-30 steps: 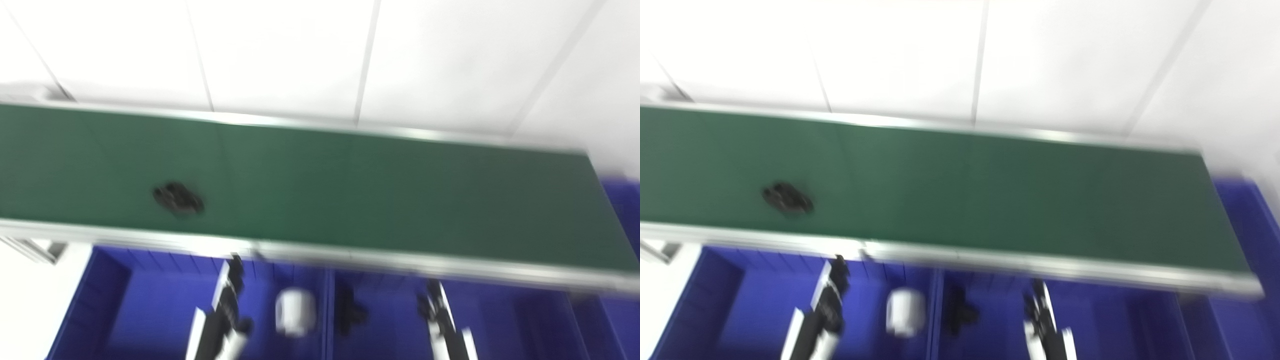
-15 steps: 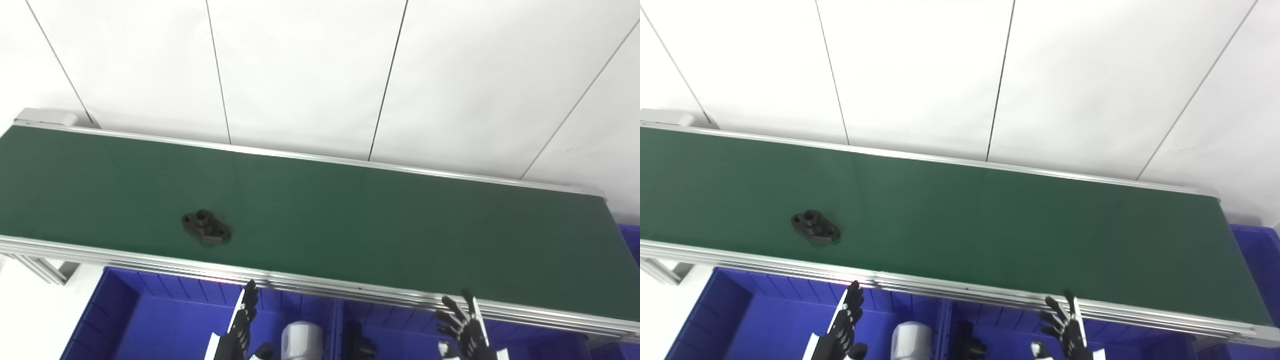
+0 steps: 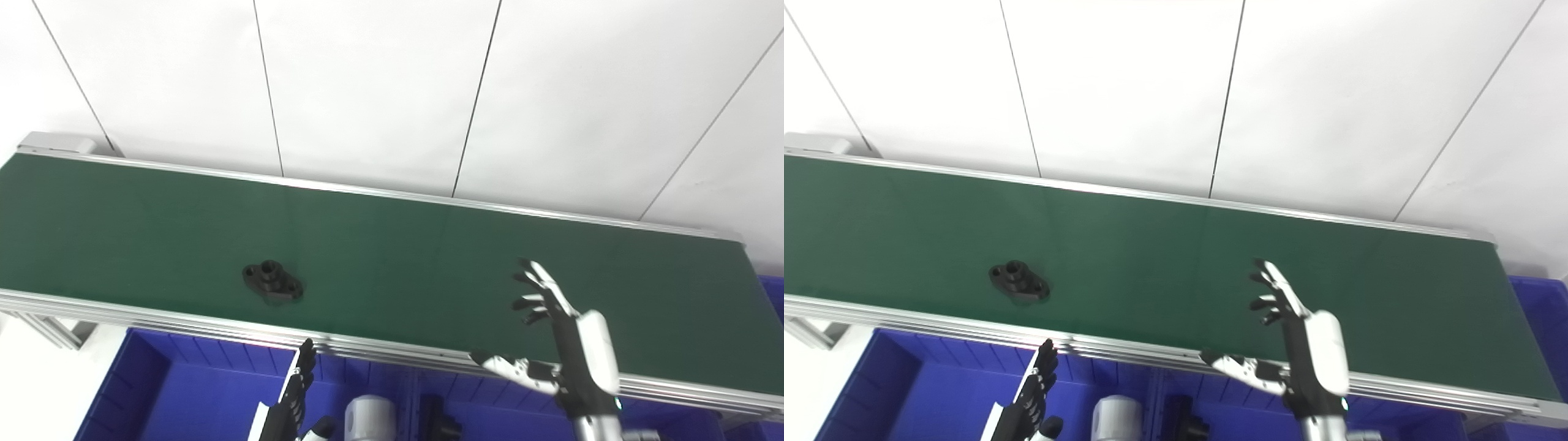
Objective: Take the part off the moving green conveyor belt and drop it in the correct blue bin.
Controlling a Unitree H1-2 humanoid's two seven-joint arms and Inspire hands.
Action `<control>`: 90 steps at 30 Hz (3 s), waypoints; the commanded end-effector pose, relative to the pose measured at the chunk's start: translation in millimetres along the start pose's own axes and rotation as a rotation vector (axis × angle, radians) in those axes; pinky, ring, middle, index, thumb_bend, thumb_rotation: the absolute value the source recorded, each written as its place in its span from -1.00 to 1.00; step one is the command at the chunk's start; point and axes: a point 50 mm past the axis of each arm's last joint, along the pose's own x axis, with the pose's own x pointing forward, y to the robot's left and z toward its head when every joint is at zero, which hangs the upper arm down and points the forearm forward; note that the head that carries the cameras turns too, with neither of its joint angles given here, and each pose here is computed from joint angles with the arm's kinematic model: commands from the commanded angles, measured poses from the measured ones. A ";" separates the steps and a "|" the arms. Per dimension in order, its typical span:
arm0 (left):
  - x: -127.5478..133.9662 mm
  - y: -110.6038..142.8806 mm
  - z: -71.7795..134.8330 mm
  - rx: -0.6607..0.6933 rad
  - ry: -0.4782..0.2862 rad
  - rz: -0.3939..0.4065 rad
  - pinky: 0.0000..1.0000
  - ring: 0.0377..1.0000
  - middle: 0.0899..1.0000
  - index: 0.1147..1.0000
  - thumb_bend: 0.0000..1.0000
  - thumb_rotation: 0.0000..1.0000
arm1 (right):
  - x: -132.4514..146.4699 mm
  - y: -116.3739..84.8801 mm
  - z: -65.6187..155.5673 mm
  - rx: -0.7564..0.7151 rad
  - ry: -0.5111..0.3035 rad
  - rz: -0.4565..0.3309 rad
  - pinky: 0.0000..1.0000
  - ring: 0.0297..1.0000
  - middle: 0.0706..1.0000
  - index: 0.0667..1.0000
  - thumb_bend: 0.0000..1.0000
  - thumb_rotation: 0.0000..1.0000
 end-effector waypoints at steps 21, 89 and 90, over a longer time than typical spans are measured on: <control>10.2 -13.8 10.5 -0.054 -0.067 -0.014 1.00 1.00 1.00 1.00 0.66 0.52 | 116.9 47.5 30.4 -0.376 -0.079 0.227 -0.09 0.12 0.48 0.58 0.84 -0.31; -3.2 -29.9 50.4 -0.052 -0.053 -0.028 1.00 1.00 1.00 1.00 0.64 0.74 | 136.1 114.5 34.8 -0.355 0.023 0.455 -0.37 -0.21 0.08 0.59 0.75 -0.31; -2.9 -30.4 50.5 -0.054 -0.055 -0.027 1.00 1.00 1.00 1.00 0.65 0.74 | 136.6 114.7 33.0 -0.363 0.024 0.461 -0.37 -0.21 0.08 0.59 0.74 -0.31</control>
